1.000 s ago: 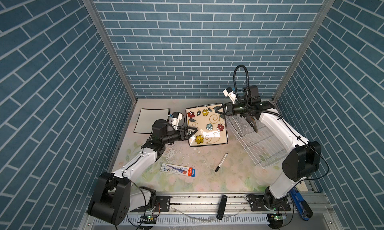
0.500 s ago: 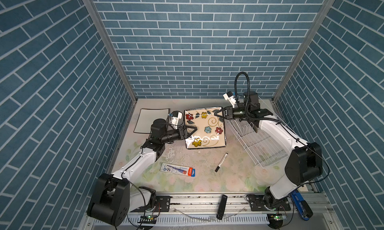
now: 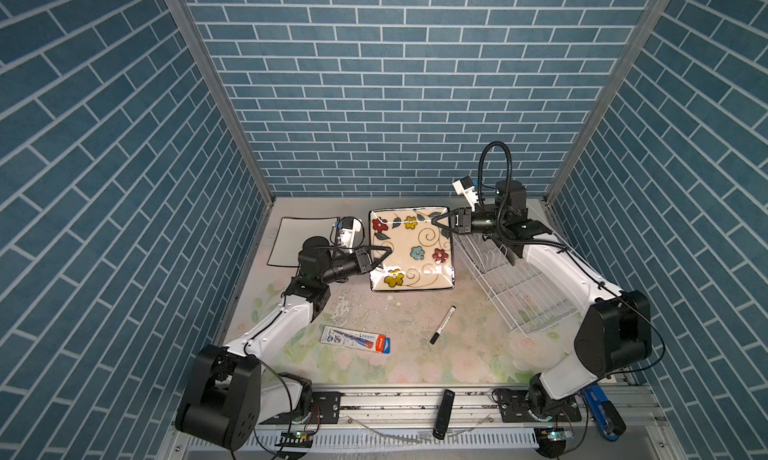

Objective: Unload the plates from the dish rack
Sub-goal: 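Grasp the floral plate edge with the left gripper and open the right gripper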

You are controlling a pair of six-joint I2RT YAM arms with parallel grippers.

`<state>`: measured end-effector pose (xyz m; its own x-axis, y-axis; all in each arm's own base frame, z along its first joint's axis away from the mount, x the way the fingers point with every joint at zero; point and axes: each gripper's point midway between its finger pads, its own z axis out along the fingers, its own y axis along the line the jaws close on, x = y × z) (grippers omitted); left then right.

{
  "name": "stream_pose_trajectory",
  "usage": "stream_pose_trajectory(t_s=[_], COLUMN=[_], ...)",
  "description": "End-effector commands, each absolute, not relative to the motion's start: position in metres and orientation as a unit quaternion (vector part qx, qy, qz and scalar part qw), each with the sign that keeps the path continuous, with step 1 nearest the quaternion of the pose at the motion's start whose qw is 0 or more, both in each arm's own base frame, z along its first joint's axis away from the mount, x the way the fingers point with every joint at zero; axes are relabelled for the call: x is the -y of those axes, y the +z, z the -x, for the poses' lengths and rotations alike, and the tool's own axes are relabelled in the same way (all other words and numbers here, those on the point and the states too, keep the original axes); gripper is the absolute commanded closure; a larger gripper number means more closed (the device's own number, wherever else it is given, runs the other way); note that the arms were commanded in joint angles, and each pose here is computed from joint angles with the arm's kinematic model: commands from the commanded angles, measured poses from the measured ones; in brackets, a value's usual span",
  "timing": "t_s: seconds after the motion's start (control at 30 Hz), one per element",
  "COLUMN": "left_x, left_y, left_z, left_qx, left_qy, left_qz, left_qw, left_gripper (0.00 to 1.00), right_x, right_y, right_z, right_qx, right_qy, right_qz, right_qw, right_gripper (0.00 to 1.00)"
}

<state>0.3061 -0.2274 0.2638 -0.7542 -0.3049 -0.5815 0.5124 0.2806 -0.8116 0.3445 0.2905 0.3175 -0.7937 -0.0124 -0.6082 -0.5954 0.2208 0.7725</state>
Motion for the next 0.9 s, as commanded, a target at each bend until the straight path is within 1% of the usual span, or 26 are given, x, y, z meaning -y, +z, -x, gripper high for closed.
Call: stream_pose_trajectory(t_s=[0.0,0.07,0.1,0.13,0.17,0.2,0.3,0.37,0.4,0.57,0.6,0.67,0.7,0.8,0.87], left_x=[0.230,0.230,0.230,0.230,0.229,0.229,0.226,0.222,0.220,0.213,0.212,0.210,0.208,0.204,0.200], left_y=[0.281,0.280,0.281,0.280,0.281,0.281,0.282,0.285,0.285,0.291,0.291,0.294,0.296,0.299,0.300], left_z=[-0.304,-0.305,-0.304,-0.304,-0.304,-0.305,-0.307,-0.308,-0.309,-0.311,-0.311,-0.311,-0.312,-0.314,-0.316], left_qx=[-0.702,-0.702,-0.701,-0.702,-0.701,-0.701,-0.702,-0.699,-0.698,-0.695,-0.694,-0.690,-0.688,-0.685,-0.684], left_qy=[-0.604,-0.605,-0.605,-0.605,-0.605,-0.604,-0.602,-0.600,-0.599,-0.597,-0.597,-0.599,-0.600,-0.600,-0.597], left_qz=[-0.098,-0.097,-0.097,-0.097,-0.097,-0.095,-0.087,-0.083,-0.080,-0.070,-0.068,-0.065,-0.063,-0.056,-0.049], left_qw=[0.365,0.364,0.364,0.363,0.365,0.367,0.372,0.380,0.383,0.395,0.397,0.401,0.403,0.410,0.415], left_gripper=[0.90,0.98,1.00,1.00,1.00,1.00,1.00,1.00,1.00,1.00,1.00,1.00,1.00,1.00,1.00], right_x=[-0.287,-0.288,-0.287,-0.287,-0.287,-0.287,-0.284,-0.281,-0.281,-0.276,-0.275,-0.271,-0.270,-0.264,-0.261], right_y=[0.354,0.355,0.355,0.355,0.356,0.356,0.355,0.355,0.354,0.352,0.352,0.351,0.350,0.348,0.346], right_z=[-0.327,-0.326,-0.326,-0.326,-0.325,-0.325,-0.326,-0.328,-0.328,-0.332,-0.333,-0.336,-0.338,-0.342,-0.344], right_qx=[-0.705,-0.703,-0.702,-0.702,-0.701,-0.701,-0.703,-0.705,-0.705,-0.711,-0.713,-0.717,-0.718,-0.725,-0.730], right_qy=[0.623,0.627,0.628,0.628,0.627,0.627,0.625,0.623,0.622,0.616,0.615,0.611,0.609,0.599,0.593], right_qz=[0.226,0.229,0.230,0.231,0.231,0.232,0.228,0.224,0.223,0.213,0.210,0.202,0.199,0.188,0.183], right_qw=[0.252,0.246,0.245,0.246,0.247,0.249,0.252,0.256,0.257,0.263,0.264,0.269,0.272,0.282,0.285], right_gripper=[1.00,1.00,0.99,0.90,0.87,0.81,0.56,0.46,0.43,0.36,0.33,0.23,0.20,0.13,0.10])
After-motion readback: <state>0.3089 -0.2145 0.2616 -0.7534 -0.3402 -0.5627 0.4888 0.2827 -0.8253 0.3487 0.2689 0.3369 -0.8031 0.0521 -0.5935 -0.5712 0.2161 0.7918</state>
